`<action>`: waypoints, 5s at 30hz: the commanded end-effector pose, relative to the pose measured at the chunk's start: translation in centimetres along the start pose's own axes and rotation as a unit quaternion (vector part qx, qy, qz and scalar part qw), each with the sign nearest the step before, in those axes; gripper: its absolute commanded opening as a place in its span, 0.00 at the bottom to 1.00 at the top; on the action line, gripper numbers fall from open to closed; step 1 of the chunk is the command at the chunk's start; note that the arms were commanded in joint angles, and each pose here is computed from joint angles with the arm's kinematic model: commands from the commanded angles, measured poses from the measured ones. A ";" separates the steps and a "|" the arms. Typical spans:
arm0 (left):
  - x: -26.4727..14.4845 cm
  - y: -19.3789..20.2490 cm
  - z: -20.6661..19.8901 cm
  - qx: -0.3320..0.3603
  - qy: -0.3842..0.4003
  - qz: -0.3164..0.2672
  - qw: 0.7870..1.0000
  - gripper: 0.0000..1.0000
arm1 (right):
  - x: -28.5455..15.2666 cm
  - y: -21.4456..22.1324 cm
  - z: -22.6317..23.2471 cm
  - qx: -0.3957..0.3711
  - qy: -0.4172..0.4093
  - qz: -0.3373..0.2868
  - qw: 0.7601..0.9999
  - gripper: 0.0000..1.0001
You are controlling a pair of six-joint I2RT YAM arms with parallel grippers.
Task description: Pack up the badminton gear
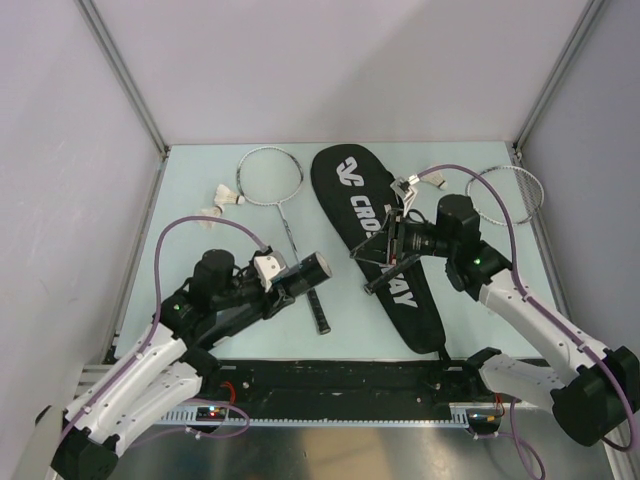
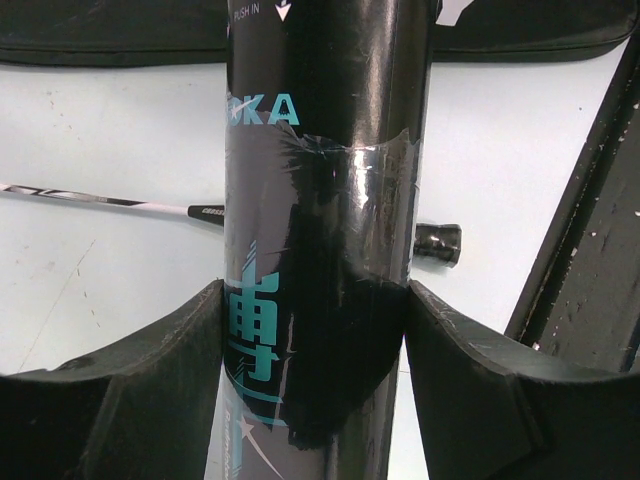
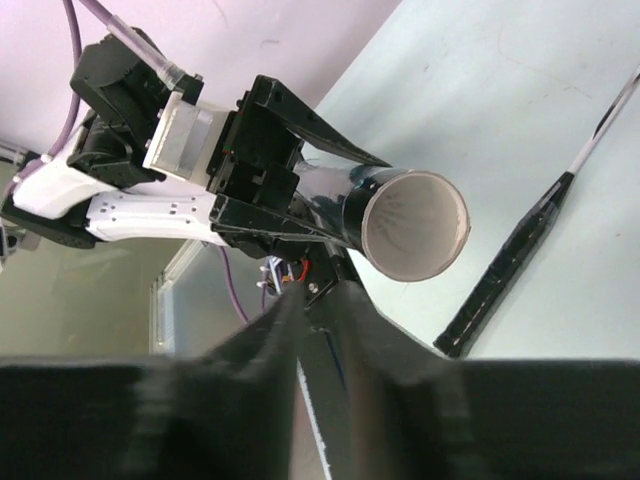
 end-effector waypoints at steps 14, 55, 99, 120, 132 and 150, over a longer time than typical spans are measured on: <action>-0.9 -3.4 -0.5 0.042 0.030 -0.063 0.997 0.30 | 4.2 1.2 -0.6 -0.016 -0.017 0.037 0.999 0.52; 0.8 -1.1 0.0 0.014 0.059 0.031 0.998 0.90 | 3.1 0.6 1.4 -0.003 -0.036 0.025 0.999 0.00; 0.7 0.8 0.7 0.044 0.028 0.060 0.997 0.24 | -2.4 0.9 0.3 -0.028 -0.042 0.012 0.999 0.00; -5.6 -2.8 6.8 0.050 -0.272 0.011 0.961 0.30 | 2.1 2.1 -8.2 0.058 0.165 -0.014 0.984 0.00; -8.0 -3.4 5.5 0.030 -0.305 -0.092 0.948 0.29 | 8.2 6.7 -15.4 0.117 0.279 0.033 0.953 0.03; -4.9 -4.7 1.9 0.054 -0.130 -0.117 0.983 0.31 | 1.7 1.1 -13.5 0.163 0.384 -0.083 0.905 0.46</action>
Point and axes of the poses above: each gripper's point midway between its finger pads, its own x axis out along the fingers, its own z axis along the line the jaws close on, y = z × x, the point moved 4 cm from there along -x, back along the fingers, and after that the axes turned 4 degrees about x, right-handed, at the moved point
